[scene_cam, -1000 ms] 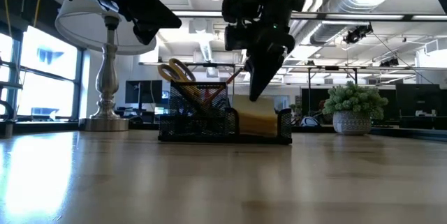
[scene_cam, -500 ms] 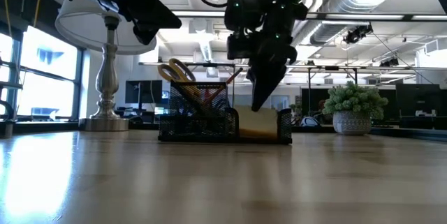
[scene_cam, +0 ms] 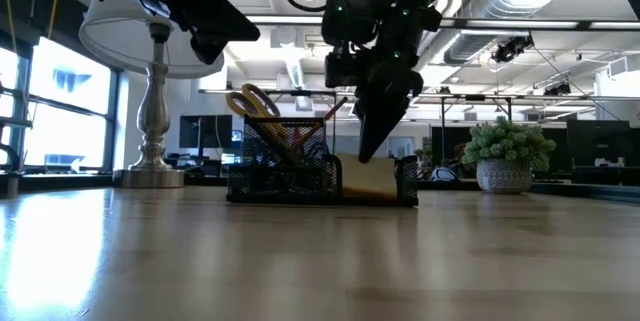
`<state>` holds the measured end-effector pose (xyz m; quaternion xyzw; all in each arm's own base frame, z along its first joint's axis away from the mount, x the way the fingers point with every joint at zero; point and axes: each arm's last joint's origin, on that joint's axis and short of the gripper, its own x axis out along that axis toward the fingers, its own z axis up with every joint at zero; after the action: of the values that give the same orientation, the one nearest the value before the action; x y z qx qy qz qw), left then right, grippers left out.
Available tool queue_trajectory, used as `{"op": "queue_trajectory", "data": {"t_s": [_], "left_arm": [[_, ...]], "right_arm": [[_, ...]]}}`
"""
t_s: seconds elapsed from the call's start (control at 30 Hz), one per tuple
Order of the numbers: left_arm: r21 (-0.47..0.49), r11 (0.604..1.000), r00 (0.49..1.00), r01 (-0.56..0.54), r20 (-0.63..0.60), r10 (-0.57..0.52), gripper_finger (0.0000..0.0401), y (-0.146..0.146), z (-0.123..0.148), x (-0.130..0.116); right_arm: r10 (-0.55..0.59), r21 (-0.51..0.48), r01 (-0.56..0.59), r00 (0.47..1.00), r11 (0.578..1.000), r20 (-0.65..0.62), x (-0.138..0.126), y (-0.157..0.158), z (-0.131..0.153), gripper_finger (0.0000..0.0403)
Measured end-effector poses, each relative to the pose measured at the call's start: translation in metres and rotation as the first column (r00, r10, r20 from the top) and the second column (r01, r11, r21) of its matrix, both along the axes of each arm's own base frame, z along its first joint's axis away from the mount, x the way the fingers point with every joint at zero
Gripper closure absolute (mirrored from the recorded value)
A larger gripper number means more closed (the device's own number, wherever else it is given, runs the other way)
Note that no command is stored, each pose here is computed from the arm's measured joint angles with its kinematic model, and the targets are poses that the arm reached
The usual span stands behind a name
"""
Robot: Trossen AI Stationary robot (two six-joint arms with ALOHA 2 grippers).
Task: Pick and place office supplies into organizer
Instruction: Put the yellow sticky notes into the desk organizer
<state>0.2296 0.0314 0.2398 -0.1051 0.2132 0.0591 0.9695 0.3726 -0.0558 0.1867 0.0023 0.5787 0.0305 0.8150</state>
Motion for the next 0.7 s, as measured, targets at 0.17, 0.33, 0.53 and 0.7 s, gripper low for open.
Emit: {"op": "queue_trajectory", "data": {"t_s": [0.17,0.33,0.53,0.7], "left_arm": [[0.0,1.0,1.0,0.0,-0.001,0.0,0.0398,0.0,-0.0001,0.0],[0.0,1.0,1.0,0.0,-0.001,0.0,0.0398,0.0,-0.0001,0.0],[0.0,1.0,1.0,0.0,-0.001,0.0,0.0398,0.0,-0.0001,0.0],[0.0,1.0,1.0,0.0,-0.002,0.0,0.0398,0.0,-0.0001,-0.0001]], "right_arm": [[0.001,-0.003,-0.001,1.0,1.0,-0.001,0.0,0.0002,0.0,0.0386],[0.005,0.002,-0.005,1.0,1.0,-0.004,-0.0003,0.0004,-0.0001,0.0386],[0.003,0.003,-0.003,1.0,1.0,-0.004,-0.0004,0.0004,-0.0001,0.0377],[-0.022,-0.017,0.022,1.0,1.0,-0.009,-0.0004,-0.0001,-0.0001,0.0323]]}}
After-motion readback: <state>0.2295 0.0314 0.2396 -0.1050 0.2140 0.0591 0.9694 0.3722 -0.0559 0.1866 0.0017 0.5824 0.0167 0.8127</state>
